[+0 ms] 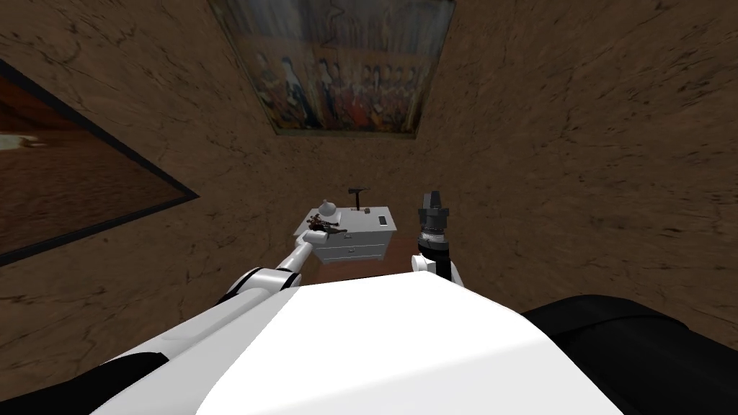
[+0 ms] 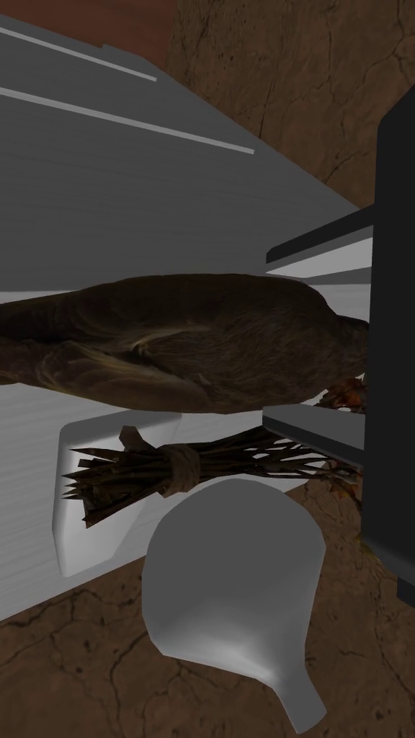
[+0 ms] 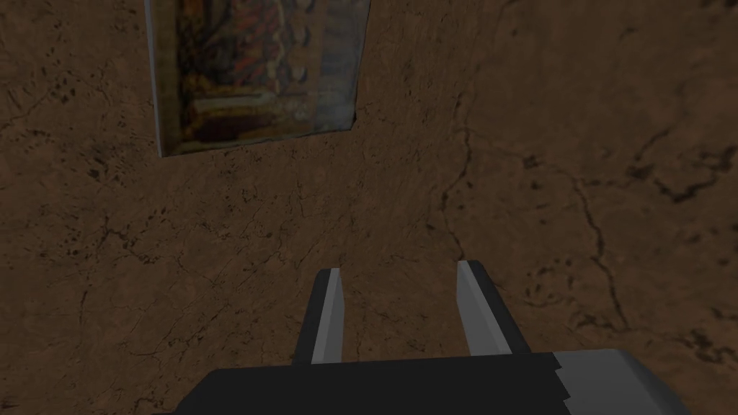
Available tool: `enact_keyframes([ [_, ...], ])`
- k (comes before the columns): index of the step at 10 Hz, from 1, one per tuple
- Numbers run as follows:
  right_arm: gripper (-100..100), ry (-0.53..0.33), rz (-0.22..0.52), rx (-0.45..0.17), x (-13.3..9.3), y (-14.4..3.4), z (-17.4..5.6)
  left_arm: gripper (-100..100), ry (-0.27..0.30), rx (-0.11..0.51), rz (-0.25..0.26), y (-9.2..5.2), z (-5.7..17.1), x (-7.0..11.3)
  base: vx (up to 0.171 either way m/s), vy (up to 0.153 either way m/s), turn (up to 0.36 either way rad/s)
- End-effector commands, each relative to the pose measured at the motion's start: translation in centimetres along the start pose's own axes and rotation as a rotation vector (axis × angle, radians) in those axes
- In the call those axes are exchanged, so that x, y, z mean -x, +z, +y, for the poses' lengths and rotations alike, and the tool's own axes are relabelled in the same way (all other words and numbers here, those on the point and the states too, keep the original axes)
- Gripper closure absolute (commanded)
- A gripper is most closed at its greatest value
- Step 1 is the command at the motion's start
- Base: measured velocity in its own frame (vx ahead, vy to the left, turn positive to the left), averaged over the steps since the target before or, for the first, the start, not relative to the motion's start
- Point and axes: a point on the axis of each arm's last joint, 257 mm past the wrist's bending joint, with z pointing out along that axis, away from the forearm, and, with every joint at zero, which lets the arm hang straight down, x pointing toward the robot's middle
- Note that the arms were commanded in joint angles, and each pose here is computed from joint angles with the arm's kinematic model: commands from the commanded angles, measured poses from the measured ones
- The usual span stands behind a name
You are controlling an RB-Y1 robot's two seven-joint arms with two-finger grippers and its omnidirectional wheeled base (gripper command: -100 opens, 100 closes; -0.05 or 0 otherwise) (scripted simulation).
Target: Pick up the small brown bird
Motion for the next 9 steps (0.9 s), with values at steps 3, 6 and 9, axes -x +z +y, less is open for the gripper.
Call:
enact_keyframes([
  [3,0,0.000,0.000,0.000,0.0,0.0,0.0,100,0.037,-0.007,0.028,0.0,-1.8,-3.5,0.006,0.036,0.135],
  [6,0,0.000,0.000,0.000,0.0,0.0,0.0,100,0.065,-0.015,0.047,-0.1,-2.8,-5.9,0.006,0.023,0.113],
  [9,0,0.000,0.000,0.000,0.0,0.0,0.0,100,0.091,-0.027,0.064,-0.3,-3.9,-8.0,0.006,0.023,0.114],
])
